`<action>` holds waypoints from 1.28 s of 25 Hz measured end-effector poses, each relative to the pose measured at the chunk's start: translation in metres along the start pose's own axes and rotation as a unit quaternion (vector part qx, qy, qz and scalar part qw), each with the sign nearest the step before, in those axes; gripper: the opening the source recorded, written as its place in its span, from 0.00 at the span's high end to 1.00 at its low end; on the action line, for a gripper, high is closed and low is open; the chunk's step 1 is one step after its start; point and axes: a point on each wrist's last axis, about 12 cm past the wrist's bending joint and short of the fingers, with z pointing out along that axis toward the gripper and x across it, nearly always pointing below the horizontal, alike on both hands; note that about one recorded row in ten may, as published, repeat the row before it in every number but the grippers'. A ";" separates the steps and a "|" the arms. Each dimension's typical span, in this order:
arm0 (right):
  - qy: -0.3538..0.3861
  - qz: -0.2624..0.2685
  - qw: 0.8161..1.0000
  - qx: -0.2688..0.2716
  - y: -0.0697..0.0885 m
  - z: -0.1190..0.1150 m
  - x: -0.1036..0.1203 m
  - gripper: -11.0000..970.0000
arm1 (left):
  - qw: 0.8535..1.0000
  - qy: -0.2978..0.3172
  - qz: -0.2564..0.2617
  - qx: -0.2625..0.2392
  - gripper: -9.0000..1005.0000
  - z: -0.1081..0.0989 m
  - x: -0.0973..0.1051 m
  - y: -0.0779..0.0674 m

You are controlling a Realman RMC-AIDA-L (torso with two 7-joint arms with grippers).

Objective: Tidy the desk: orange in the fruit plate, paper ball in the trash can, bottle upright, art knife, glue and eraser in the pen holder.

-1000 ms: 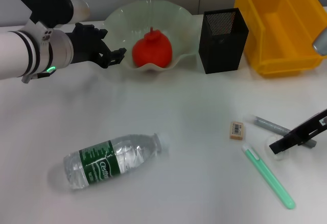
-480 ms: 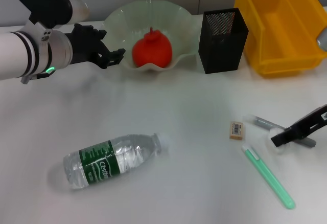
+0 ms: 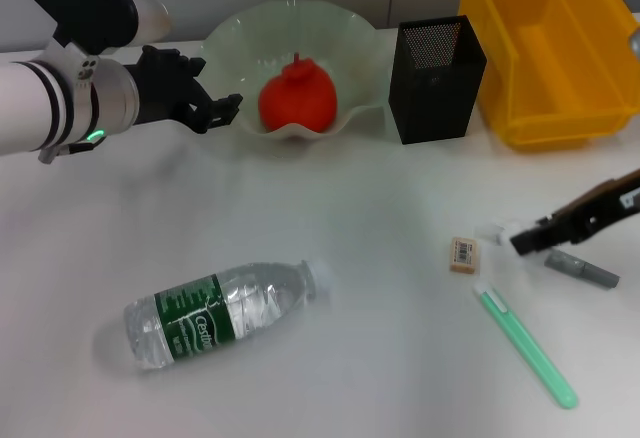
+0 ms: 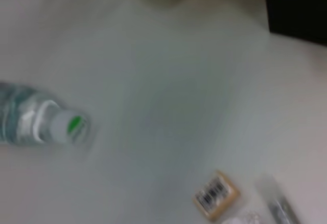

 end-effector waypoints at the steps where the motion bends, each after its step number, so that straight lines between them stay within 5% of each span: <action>1: -0.006 -0.002 1.000 0.002 0.000 -0.003 -0.002 0.65 | 1.000 0.000 0.000 0.000 0.41 0.000 0.000 0.000; 9: -0.086 -0.006 0.995 0.045 -0.006 -0.051 -0.016 0.65 | 1.000 -0.003 0.002 -0.001 0.41 0.001 -0.003 0.001; 17: -0.149 0.022 0.985 0.082 -0.027 -0.097 -0.007 0.65 | 1.000 -0.002 0.002 -0.001 0.42 0.001 -0.002 0.000; 32: -0.171 0.045 0.975 0.135 -0.063 -0.107 -0.002 0.66 | 1.000 -0.001 0.002 -0.001 0.42 0.001 -0.001 0.000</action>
